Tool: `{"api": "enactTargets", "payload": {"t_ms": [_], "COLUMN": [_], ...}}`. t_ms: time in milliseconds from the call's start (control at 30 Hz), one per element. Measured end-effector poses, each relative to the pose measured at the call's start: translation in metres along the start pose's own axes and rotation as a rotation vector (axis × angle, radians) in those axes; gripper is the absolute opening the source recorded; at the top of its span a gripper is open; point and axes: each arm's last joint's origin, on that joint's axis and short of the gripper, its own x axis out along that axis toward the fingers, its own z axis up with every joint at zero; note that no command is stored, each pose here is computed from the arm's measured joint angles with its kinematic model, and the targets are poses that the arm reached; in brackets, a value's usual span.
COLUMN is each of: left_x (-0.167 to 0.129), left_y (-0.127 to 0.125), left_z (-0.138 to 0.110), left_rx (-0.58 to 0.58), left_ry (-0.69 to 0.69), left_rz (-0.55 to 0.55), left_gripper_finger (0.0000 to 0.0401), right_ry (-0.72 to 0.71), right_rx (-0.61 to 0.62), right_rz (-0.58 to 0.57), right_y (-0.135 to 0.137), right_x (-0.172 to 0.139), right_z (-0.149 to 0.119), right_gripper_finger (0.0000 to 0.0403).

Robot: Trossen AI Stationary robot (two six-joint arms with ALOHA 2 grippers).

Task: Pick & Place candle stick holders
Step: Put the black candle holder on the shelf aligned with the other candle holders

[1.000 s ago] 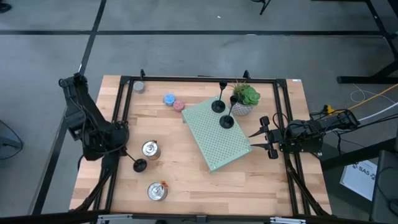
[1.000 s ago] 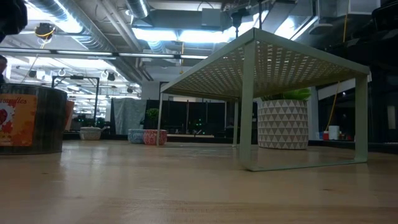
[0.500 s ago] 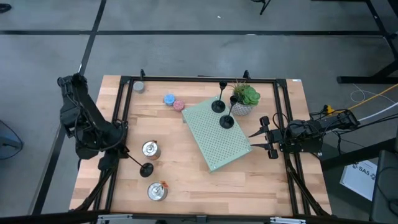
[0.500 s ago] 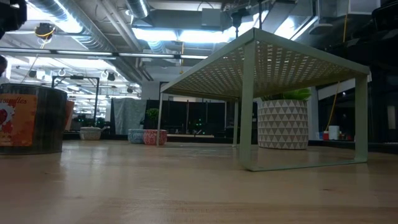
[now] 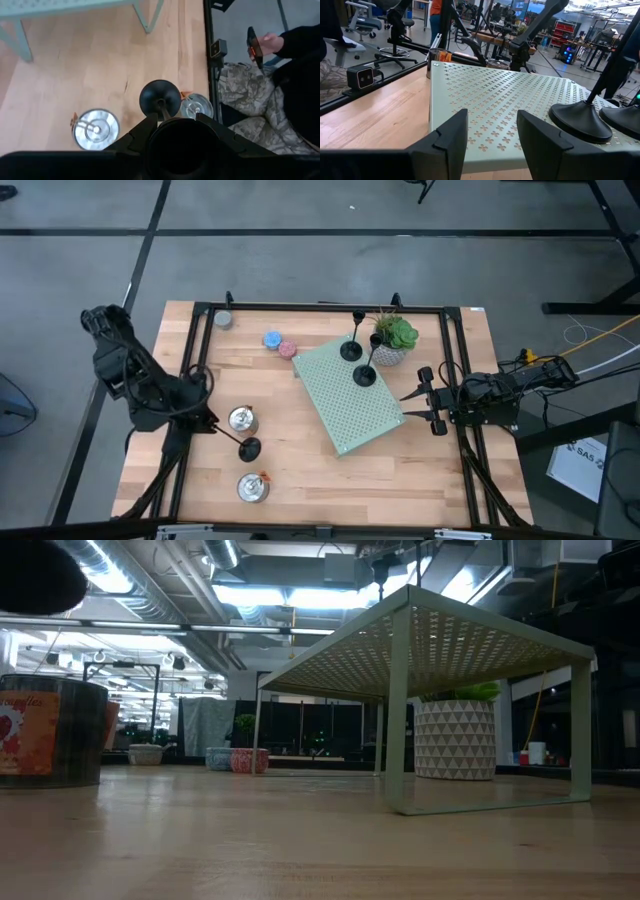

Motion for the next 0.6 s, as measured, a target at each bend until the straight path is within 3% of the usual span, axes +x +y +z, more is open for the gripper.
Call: {"api": "enactTargets", "payload": {"t_ms": [233, 600], "left_x": [-0.004, 0.001], "left_y": [-0.005, 0.003], "left_z": [0.027, 0.058], "left_rx": [0.048, 0.081], "left_ry": [-0.022, -0.040], "left_rz": [-0.065, -0.033], "left_gripper_finger": [0.0118, 0.0118], "right_ry": [0.000, 0.000], "right_rx": [0.000, 0.000], "right_rz": [0.000, 0.000], "right_y": [0.000, 0.000], "right_x": [0.000, 0.000], "right_z": [0.000, 0.000], "right_gripper_finger": [0.0171, 0.0171]}}
